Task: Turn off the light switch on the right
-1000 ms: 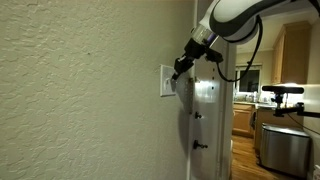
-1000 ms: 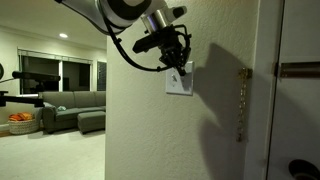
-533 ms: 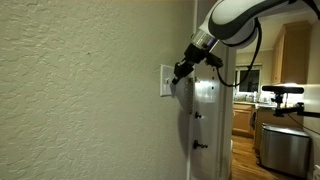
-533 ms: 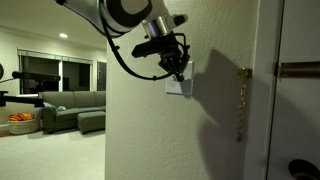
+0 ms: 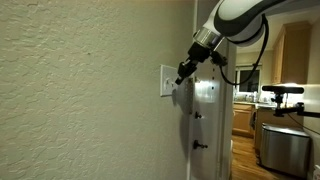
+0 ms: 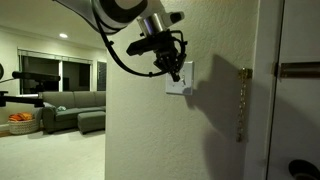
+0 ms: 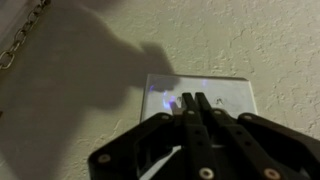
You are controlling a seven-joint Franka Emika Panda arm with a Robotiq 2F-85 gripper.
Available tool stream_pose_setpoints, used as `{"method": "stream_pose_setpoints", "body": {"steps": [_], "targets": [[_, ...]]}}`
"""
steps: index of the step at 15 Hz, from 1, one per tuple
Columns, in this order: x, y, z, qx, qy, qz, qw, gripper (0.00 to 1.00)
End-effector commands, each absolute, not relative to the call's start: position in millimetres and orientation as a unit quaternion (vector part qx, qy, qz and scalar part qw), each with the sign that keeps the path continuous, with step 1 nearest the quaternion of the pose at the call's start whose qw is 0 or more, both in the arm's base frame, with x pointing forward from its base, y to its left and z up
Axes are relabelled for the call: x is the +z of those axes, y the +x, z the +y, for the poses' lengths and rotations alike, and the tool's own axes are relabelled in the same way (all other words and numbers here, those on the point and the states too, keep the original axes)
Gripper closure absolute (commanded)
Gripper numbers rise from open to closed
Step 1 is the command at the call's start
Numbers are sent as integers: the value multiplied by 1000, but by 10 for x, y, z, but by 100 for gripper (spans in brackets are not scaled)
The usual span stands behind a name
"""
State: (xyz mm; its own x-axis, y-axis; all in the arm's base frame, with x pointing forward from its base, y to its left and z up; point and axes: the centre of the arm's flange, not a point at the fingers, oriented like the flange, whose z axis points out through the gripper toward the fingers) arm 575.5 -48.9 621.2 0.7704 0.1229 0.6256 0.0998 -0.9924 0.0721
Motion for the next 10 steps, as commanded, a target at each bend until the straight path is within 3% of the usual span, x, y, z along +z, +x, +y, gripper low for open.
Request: {"method": "stream_pose_setpoints", "body": {"steps": [1, 10], "targets": [[6187, 5320, -486, 304, 949, 78, 17, 73], [5484, 5037, -436, 220, 973, 72, -6, 14]]}}
